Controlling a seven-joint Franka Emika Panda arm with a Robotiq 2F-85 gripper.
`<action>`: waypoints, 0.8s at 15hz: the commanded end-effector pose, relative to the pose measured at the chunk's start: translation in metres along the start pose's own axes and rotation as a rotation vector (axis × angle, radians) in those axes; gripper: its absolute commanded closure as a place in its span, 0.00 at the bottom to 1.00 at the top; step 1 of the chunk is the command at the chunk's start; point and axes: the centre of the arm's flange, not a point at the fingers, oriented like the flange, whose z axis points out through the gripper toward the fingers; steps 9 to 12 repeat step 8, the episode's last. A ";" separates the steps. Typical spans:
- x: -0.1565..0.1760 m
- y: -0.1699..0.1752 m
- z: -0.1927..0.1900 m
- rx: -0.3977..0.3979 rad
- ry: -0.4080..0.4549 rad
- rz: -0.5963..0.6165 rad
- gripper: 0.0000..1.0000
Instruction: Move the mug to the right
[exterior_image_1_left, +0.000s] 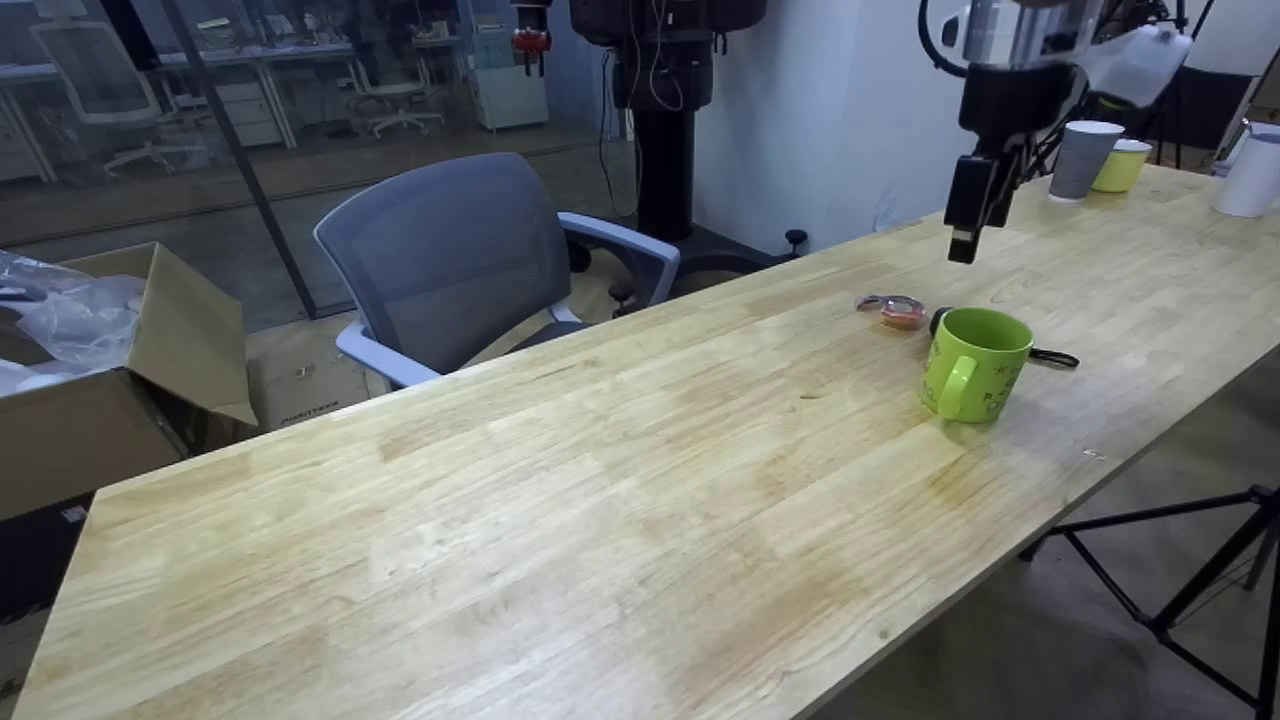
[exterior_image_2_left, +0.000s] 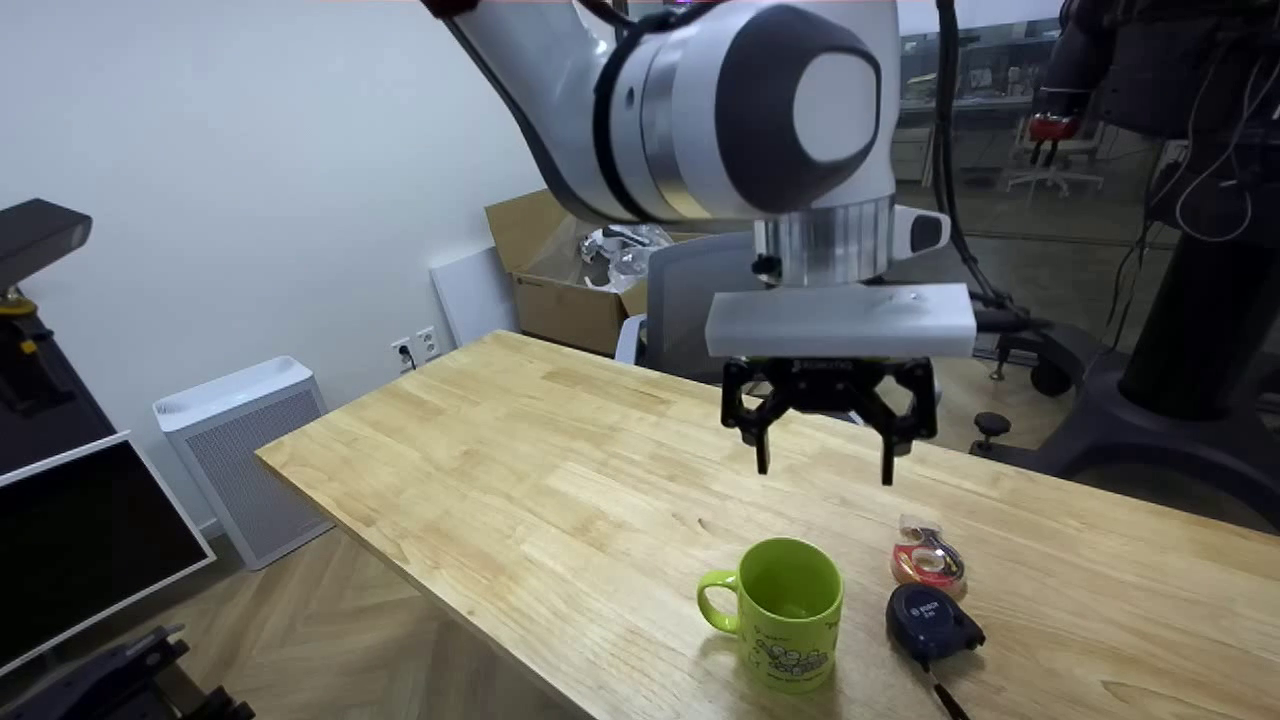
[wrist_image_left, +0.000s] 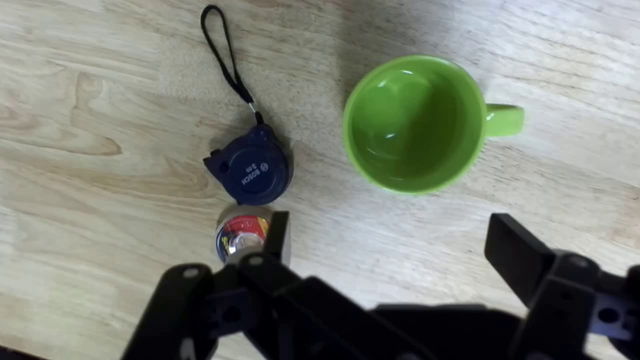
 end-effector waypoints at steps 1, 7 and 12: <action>0.015 -0.007 -0.037 0.014 -0.032 -0.004 0.00; 0.010 -0.009 -0.031 0.011 -0.025 -0.022 0.00; 0.010 -0.009 -0.030 0.012 -0.026 -0.022 0.00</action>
